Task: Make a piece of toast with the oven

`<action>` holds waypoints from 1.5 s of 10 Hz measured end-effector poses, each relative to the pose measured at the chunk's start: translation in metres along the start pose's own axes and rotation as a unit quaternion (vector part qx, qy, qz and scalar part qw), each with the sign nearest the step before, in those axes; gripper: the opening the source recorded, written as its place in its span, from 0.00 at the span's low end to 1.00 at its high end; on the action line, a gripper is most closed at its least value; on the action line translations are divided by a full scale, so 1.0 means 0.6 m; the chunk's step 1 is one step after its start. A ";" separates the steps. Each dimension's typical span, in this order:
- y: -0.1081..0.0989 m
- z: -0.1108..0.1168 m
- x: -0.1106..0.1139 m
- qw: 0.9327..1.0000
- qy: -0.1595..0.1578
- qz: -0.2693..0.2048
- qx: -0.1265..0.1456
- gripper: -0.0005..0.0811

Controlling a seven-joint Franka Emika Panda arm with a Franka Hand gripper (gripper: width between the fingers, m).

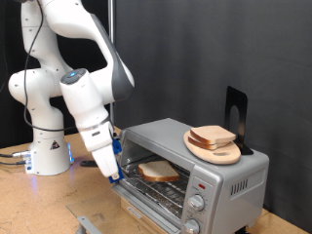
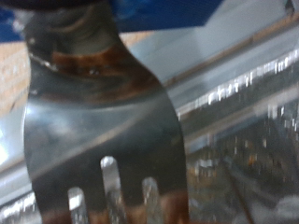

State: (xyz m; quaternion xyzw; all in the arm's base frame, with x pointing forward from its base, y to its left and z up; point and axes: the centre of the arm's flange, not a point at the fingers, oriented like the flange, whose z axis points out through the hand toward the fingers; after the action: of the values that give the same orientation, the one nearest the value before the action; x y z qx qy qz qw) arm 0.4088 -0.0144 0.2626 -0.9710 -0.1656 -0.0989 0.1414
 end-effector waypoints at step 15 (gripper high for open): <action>0.128 -0.082 -0.064 0.999 0.012 0.029 0.030 0.41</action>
State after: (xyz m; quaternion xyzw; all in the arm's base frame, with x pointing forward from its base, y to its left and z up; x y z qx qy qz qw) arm 0.3930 -0.1102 0.2809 -0.9694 -0.1388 -0.1010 0.1753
